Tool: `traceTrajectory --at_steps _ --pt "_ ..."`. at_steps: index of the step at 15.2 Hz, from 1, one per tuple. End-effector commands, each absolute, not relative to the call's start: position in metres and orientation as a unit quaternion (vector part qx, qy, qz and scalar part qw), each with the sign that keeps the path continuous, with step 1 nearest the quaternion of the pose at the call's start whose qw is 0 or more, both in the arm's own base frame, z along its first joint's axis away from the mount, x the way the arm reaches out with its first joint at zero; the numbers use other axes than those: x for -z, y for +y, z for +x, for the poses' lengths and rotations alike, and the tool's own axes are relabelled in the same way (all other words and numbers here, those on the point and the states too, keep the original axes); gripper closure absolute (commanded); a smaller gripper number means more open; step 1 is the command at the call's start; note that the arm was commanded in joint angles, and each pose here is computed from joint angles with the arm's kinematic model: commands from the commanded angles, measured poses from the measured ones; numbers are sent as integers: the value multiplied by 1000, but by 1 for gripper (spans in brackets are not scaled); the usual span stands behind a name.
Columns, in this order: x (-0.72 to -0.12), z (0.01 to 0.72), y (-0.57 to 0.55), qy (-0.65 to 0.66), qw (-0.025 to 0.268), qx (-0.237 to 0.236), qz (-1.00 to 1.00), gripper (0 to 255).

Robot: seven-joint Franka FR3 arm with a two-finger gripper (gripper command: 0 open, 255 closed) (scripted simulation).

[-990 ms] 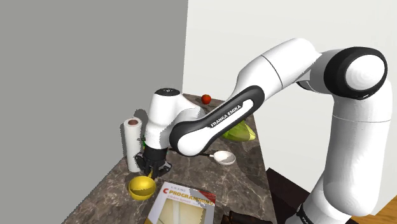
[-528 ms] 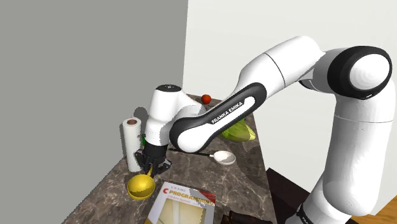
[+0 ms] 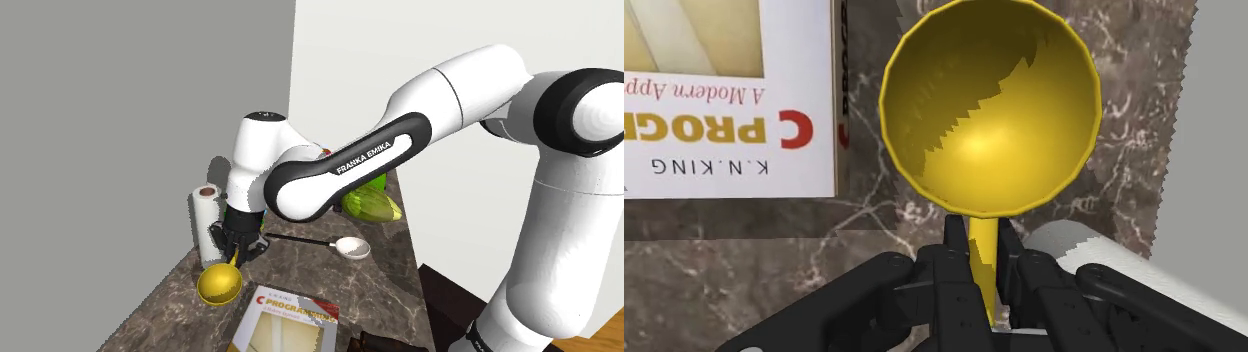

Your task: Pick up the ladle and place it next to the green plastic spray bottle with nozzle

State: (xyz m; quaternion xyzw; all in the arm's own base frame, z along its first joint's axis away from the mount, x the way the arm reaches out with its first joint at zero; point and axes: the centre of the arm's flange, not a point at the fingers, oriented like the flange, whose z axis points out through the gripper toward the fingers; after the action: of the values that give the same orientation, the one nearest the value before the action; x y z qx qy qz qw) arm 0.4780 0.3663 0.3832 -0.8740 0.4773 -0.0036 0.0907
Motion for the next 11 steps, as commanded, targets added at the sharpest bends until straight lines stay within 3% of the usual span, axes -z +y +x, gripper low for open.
traceTrajectory --at_steps 1,11 --pt "-395 478 366 477 91 3 -874 255" --pt "-448 478 366 477 91 3 -874 255"
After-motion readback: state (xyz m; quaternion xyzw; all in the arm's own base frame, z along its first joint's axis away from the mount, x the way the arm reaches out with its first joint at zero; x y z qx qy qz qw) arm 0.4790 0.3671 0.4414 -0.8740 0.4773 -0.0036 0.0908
